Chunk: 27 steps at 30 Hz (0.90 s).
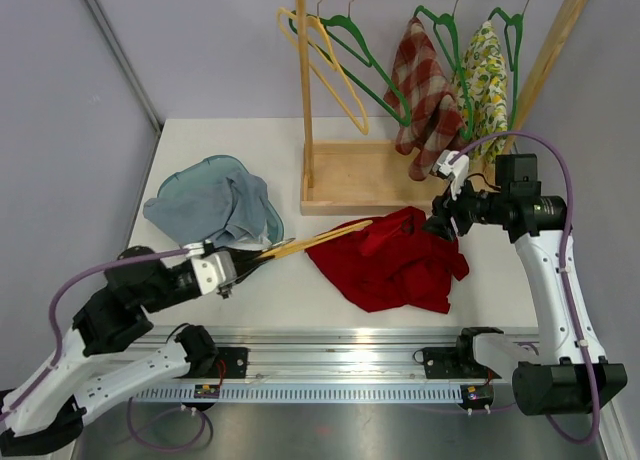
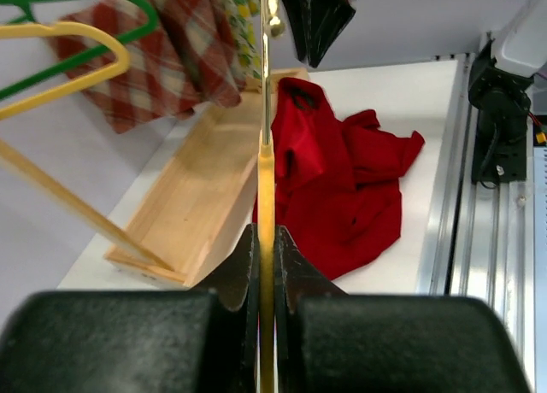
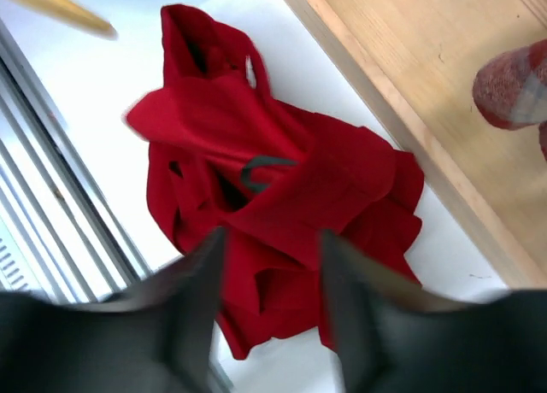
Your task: Remove the skirt from the hanger
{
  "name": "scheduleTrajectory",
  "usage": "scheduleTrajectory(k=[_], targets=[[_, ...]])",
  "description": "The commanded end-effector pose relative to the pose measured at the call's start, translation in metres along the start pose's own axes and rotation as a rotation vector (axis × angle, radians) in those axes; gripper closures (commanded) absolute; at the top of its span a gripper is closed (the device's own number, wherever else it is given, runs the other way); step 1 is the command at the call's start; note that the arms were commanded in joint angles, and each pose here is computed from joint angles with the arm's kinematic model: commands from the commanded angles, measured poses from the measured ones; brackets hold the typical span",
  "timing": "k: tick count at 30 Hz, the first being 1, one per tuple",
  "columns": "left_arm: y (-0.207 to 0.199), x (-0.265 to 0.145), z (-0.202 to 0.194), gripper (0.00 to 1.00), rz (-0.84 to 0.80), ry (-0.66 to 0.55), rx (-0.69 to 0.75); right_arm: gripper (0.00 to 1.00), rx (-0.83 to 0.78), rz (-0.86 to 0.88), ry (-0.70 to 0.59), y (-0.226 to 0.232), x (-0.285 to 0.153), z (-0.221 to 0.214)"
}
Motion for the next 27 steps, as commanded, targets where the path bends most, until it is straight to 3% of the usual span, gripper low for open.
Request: scheduleTrajectory(k=[1, 3, 4, 7, 10, 12, 15, 19, 24, 27], targets=[[-0.002, 0.028, 0.010, 1.00, -0.077, -0.052, 0.014, 0.37, 0.007, 0.018, 0.067, -0.010, 0.007, -0.012], [-0.003, 0.035, 0.010, 1.00, -0.099, -0.048, 0.016, 0.29, -0.057, 0.038, 0.025, 0.001, 0.001, -0.008], [-0.003, 0.036, 0.011, 1.00, -0.106, -0.046, 0.023, 0.19, -0.091, 0.064, -0.031, 0.008, -0.002, 0.000], [-0.005, 0.044, 0.009, 1.00, -0.146, -0.033, 0.030, 0.07, -0.336, 0.139, -0.239, 0.037, -0.018, 0.028], [-0.009, 0.053, 0.006, 1.00, -0.191, -0.016, 0.022, 0.04, -0.452, 0.286, -0.424, 0.063, -0.026, 0.047], [-0.009, 0.058, 0.005, 1.00, -0.207, -0.010, 0.015, 0.05, -0.439, 0.384, -0.456, 0.069, -0.021, 0.052], [-0.011, 0.061, 0.008, 1.00, -0.226, -0.025, 0.011, 0.12, -0.396, 0.504, -0.399, 0.076, -0.004, 0.055], [-0.014, 0.063, 0.010, 1.00, -0.254, -0.051, 0.006, 0.16, -0.417, 0.489, -0.283, 0.077, 0.022, 0.046], [-0.016, 0.065, 0.012, 1.00, -0.271, -0.073, 0.005, 0.23, -0.418, 0.494, -0.244, 0.077, 0.035, 0.043], [-0.016, 0.067, 0.013, 1.00, -0.271, -0.085, 0.001, 0.37, -0.419, 0.509, -0.220, 0.079, 0.041, 0.040]])
Point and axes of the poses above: each gripper's point midway between its finger pads, its own x axis out along the fingers, its own y axis along the line the jaws close on, z = x × y, the point moved 5 cm from there along -x, back along the fingers, and after that the axes turned 11 degrees about -x, right-handed, at the moved point
